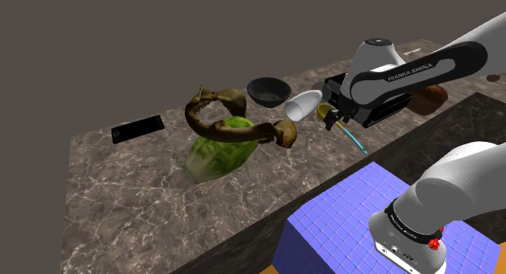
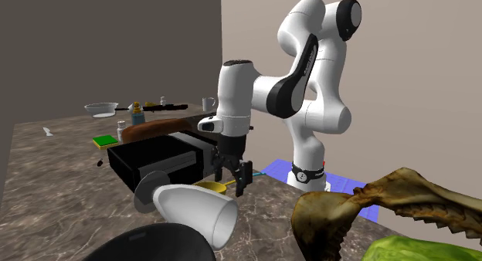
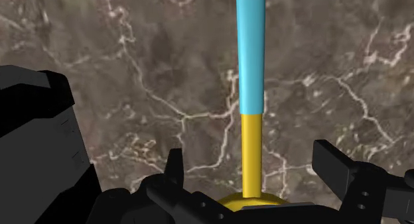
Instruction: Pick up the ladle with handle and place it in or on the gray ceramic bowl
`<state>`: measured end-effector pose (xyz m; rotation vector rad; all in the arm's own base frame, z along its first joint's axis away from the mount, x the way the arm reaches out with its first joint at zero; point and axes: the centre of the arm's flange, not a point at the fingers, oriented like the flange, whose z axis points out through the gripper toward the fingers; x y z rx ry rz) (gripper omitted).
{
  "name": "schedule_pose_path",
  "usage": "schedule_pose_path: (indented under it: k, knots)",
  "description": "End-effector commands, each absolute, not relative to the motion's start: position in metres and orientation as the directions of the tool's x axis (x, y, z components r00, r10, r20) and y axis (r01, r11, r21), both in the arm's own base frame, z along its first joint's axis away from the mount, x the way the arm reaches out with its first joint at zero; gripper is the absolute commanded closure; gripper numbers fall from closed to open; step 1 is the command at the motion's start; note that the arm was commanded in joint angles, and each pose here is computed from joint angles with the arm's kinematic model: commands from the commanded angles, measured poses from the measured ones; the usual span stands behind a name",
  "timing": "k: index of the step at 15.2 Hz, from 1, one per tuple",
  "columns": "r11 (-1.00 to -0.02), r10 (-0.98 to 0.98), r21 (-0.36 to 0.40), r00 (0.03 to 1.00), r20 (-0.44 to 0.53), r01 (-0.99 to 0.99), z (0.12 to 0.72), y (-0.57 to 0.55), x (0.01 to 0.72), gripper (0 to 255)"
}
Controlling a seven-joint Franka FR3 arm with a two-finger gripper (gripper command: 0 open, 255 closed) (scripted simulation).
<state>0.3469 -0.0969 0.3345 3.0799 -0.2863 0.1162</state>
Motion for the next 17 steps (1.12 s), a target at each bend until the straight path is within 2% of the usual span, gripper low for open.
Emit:
schedule_pose_path:
  k: [1,6,7,17]
  knots:
    - [-0.982,-0.182,0.039,0.98,0.079,-0.186,0.3335,-0.0974,0.3466,0]
    - [-0.982,-0.182,0.039,0.98,0.079,-0.186,0.3336,-0.0974,0.3466,0]
    - [-0.982,-0.182,0.039,0.98,0.079,-0.186,0.3336,-0.0974,0.3466,255]
    - [-0.982,-0.182,0.039,0.98,0.079,-0.186,0.3388,-0.0974,0.3466,255]
